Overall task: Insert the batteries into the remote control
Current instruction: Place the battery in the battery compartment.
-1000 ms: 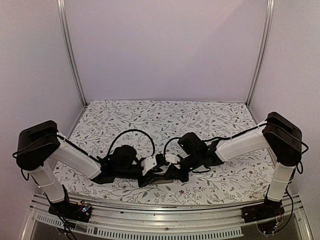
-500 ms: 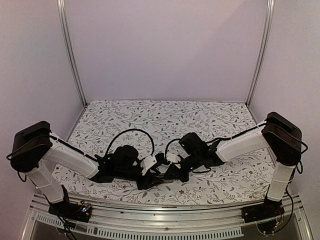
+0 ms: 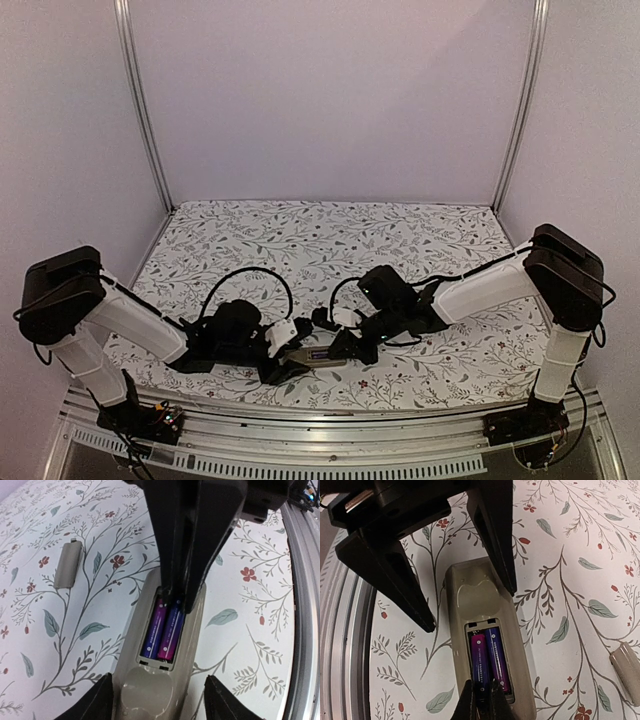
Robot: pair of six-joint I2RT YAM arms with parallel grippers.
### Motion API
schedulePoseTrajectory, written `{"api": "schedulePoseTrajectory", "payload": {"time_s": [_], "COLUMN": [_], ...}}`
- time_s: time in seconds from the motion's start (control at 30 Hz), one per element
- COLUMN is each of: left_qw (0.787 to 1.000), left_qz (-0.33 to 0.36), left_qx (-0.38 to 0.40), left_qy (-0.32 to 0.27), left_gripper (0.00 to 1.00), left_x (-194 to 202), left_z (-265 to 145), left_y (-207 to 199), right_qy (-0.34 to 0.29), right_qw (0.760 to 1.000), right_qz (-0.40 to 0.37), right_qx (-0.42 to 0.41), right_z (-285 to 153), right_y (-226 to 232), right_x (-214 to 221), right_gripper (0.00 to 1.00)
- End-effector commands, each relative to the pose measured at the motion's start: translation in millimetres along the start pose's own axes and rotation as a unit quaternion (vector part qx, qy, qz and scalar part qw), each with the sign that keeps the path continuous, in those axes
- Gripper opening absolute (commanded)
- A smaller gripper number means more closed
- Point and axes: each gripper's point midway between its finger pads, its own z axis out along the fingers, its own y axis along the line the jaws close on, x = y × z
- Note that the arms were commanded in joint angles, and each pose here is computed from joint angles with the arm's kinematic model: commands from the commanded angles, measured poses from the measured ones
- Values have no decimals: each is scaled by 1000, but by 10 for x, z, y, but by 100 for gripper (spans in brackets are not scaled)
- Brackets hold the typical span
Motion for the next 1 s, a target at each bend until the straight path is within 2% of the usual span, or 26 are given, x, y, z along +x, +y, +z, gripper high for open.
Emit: {"api": "schedulePoseTrajectory", "payload": {"time_s": [0.0, 0.17, 0.3, 0.5, 0.67, 0.97], "left_qw": [1000, 1000, 999, 998, 998, 997], "left_qz": [-15, -3, 10, 17, 20, 22], "left_qx": [-22, -10, 42, 37, 38, 49], "left_qy": [1, -28, -33, -38, -41, -49], "left_gripper": [60, 48, 51, 50, 46, 46], "left_x": [21, -201, -226, -204, -163, -156], "left_z": [57, 109, 176, 248, 295, 267], "left_y": [155, 168, -17, 5, 6, -40], "right_qy": [91, 91, 82, 68, 81, 91], "right_qw": [995, 995, 996, 997, 997, 996], "right_qz": [11, 8, 6, -2, -15, -20], "right_qx": [32, 32, 33, 22, 13, 6], "right_z": [157, 147, 150, 193, 265, 400], "right_y": [-41, -32, -47, -9, 86, 122], "right_x": [611, 621, 566, 477, 523, 562], "right_gripper": [1, 2, 4, 5, 4, 5]}}
